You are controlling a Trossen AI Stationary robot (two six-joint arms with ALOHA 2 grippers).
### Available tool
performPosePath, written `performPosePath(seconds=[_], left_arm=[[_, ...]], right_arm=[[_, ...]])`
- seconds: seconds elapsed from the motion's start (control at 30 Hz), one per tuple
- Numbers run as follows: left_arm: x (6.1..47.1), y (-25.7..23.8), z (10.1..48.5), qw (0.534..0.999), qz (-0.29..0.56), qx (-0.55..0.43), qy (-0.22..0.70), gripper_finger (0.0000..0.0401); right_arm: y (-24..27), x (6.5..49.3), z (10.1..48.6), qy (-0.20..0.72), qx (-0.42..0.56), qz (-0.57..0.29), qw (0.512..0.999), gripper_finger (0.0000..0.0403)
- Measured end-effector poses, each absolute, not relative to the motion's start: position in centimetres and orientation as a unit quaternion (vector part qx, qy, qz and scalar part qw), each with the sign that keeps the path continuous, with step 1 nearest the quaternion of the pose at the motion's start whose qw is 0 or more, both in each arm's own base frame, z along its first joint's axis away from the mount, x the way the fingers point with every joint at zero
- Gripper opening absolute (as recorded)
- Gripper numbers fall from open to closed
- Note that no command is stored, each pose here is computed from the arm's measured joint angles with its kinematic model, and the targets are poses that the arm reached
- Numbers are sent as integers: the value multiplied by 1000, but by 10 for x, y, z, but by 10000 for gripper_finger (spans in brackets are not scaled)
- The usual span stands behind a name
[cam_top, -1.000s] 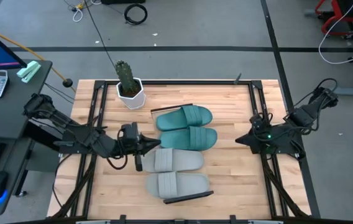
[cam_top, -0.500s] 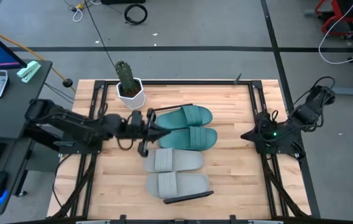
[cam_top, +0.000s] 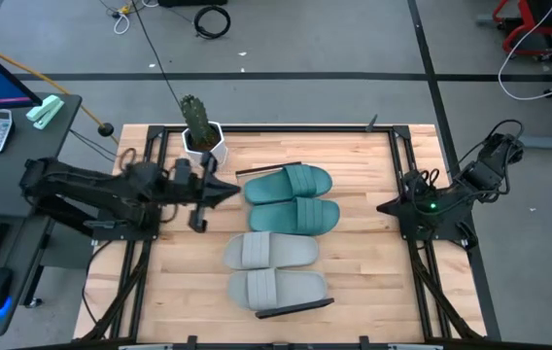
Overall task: Pick and place slides into the shelf
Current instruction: Return to Home Position
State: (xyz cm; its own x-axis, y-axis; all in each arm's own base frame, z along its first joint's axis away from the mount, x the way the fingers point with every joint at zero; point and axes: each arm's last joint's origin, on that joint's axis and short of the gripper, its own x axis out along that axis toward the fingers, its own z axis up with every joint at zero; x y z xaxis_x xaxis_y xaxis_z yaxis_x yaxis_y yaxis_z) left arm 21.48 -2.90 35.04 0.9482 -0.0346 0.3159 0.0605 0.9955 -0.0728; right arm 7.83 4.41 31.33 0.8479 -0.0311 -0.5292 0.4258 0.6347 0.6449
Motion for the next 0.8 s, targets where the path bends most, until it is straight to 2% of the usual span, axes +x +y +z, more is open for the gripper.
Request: performPosePath(seconds=[0.2,0.43,0.8], left_arm=[[180,-15,359,986,-28,1,-167,3],[142,0,324,970,-5,-17,-242,3],[115,3,267,968,33,-64,-239,3]], right_arm=[[49,86,314,225,403,-146,875,0],[59,102,310,223,428,-172,859,0],[63,118,311,201,450,-185,850,0]])
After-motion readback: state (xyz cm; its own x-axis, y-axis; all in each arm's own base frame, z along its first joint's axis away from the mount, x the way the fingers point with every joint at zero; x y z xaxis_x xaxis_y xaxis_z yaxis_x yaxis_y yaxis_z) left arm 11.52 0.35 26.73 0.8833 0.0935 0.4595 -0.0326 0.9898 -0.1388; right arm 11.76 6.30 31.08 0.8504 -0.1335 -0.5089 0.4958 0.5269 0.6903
